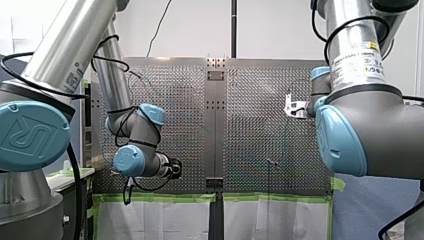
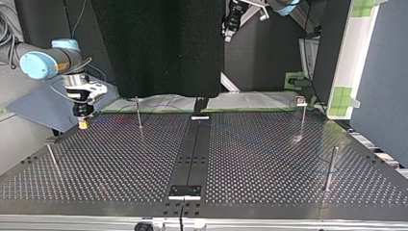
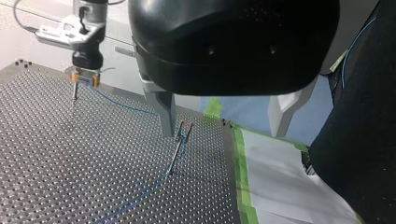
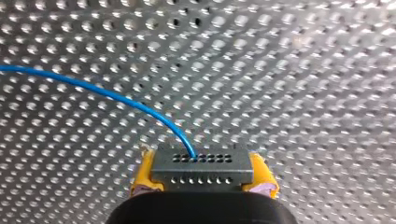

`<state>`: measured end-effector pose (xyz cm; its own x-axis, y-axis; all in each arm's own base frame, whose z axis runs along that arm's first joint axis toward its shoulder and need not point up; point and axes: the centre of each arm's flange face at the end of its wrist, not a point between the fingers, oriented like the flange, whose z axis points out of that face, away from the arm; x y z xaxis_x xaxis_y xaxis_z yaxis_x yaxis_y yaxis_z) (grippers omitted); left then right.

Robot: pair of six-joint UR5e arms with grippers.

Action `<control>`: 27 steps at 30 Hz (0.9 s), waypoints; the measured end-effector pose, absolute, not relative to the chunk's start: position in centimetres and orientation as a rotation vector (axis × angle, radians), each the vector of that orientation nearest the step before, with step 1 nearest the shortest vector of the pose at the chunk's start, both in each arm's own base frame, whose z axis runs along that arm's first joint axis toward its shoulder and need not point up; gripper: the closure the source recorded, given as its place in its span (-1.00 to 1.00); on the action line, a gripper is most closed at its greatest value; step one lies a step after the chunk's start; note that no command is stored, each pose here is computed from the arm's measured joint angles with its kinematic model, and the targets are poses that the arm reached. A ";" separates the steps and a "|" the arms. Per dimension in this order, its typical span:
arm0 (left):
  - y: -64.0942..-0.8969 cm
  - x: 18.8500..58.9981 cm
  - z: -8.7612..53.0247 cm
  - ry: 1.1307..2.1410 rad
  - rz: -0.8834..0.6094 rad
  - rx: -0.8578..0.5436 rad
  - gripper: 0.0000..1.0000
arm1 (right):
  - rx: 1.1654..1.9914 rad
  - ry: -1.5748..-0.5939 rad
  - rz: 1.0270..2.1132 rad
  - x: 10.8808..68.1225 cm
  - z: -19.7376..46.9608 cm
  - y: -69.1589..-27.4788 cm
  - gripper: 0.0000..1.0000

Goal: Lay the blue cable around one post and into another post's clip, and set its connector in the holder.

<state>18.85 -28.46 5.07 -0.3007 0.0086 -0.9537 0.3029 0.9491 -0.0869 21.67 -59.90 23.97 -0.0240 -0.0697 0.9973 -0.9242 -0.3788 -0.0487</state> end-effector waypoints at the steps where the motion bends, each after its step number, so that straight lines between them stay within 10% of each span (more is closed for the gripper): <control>1: -28.5 18.9 5.1 1.859 -0.295 0.228 -0.96 | 1.519 -1.071 1.491 21.6 24.3 -59.7 1.00; 27: -28.2 19.2 5.0 1.866 -0.278 0.226 -0.96 | 1.408 -1.062 1.495 17.0 27.1 -60.1 1.00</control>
<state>19.16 -28.22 5.05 -0.3048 0.0163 -0.9523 0.2933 0.9529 -0.0776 16.99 -60.05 27.15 -0.0537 0.0086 0.9985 -0.9456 -0.3216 -0.0481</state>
